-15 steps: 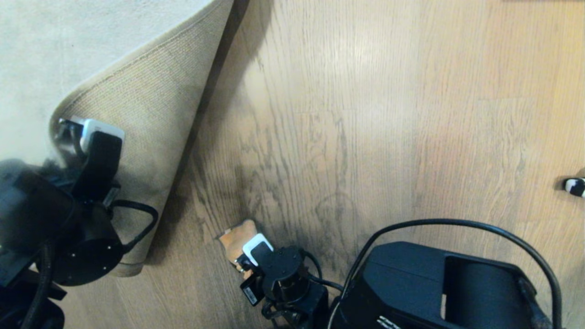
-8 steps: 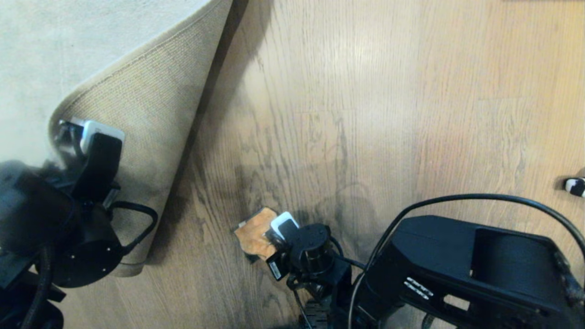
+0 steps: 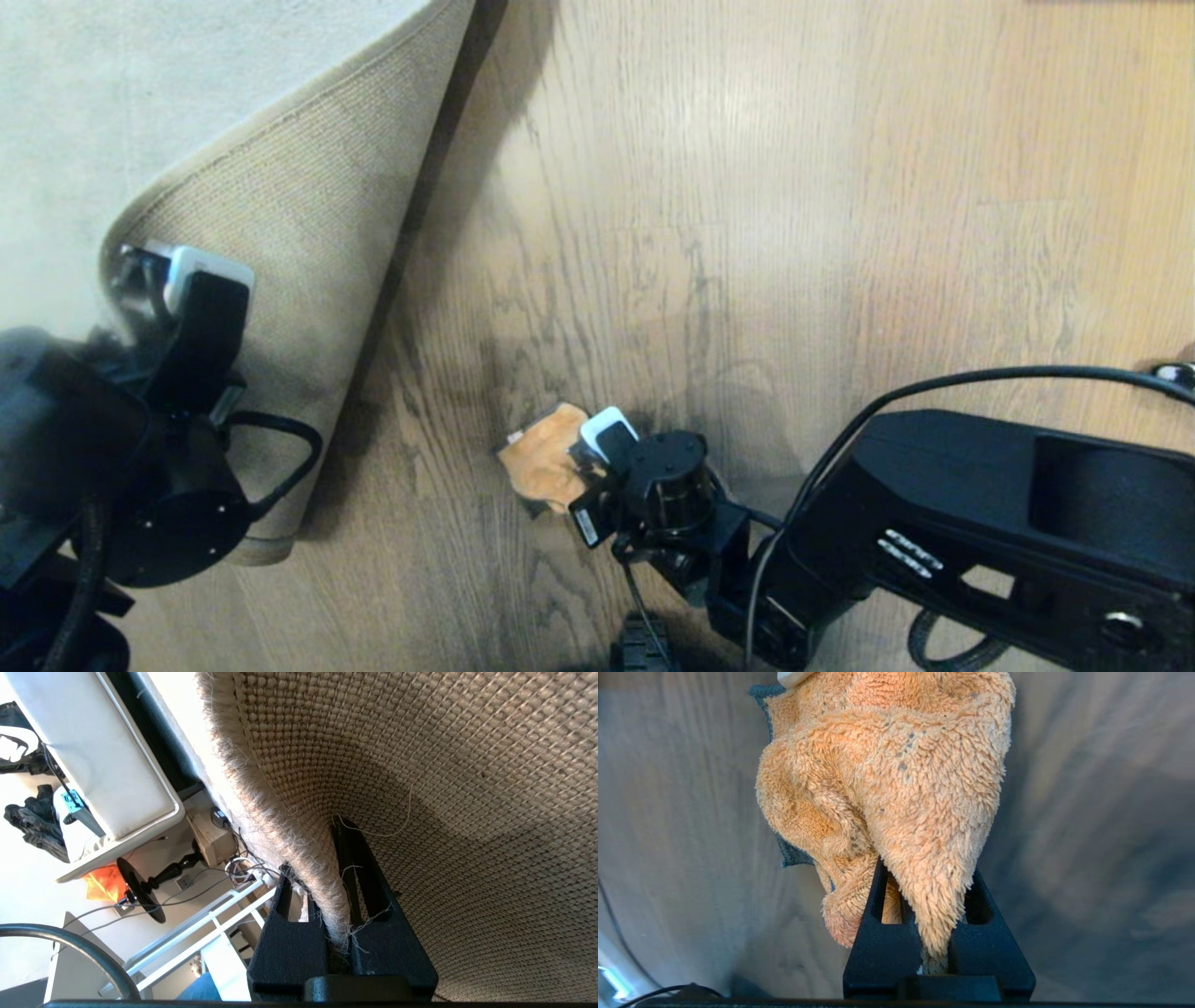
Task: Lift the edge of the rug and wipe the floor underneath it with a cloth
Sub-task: Wipe the floor under the carpet with a rag
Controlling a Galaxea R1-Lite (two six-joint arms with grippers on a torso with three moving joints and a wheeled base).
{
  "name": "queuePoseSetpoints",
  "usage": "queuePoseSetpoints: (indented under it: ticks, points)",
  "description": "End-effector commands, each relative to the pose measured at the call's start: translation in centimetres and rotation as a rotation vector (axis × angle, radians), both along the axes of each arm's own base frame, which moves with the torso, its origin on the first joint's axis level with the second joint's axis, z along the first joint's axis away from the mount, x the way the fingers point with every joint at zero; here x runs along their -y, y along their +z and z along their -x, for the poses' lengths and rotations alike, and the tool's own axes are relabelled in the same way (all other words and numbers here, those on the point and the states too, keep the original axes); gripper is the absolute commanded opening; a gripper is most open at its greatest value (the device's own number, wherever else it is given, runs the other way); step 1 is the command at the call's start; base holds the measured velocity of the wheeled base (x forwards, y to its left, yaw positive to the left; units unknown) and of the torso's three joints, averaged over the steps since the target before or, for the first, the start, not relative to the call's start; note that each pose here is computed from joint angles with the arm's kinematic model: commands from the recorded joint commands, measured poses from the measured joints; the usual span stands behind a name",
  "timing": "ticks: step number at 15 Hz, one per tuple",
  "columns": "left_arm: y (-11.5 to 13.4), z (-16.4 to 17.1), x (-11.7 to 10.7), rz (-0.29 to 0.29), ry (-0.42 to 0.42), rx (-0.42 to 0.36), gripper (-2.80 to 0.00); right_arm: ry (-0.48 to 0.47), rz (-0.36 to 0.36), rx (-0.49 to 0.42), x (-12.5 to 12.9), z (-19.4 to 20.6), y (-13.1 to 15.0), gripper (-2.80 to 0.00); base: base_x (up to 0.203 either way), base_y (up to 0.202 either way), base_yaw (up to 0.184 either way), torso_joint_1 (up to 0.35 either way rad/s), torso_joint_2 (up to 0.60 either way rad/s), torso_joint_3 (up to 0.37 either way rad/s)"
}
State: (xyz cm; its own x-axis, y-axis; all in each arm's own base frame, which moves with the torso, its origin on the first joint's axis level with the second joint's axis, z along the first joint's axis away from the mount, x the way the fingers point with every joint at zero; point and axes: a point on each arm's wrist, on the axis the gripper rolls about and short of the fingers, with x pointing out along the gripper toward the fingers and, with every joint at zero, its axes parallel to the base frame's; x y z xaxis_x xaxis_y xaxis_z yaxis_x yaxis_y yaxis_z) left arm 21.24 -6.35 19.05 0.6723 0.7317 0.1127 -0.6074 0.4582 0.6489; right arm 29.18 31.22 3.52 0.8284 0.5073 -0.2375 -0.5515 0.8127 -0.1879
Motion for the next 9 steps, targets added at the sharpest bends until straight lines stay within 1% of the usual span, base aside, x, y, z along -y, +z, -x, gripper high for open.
queuePoseSetpoints:
  ticks: [1, 4, 7, 9]
  points:
    - [0.4, 0.2, -0.1, 0.016, 0.007, 0.039, -2.8, -0.021, -0.006, 0.015, 1.0, -0.1, 1.1, -2.8, 0.0, 0.0, 0.0, 0.0, 0.0, 0.0]
    - [0.4, 0.2, -0.1, 0.016, 0.007, 0.039, -2.8, -0.008, -0.007, 0.017, 0.8, 0.3, 1.4, -2.8, 0.0, 0.0, 0.0, 0.0, 0.0, 0.0]
    - [0.5, 0.2, -0.1, 0.018, 0.008, 0.043, -2.8, 0.072, 0.0, 0.009, -1.3, 2.8, 1.3, -2.8, 0.0, 0.0, 0.0, 0.0, 0.0, 0.0]
    - [0.5, 0.2, -0.1, 0.018, 0.008, 0.044, -2.8, 0.135, 0.016, -0.005, -3.0, 4.8, 0.5, -2.8, 0.0, 0.0, 0.0, 0.0, 0.0, 0.0]
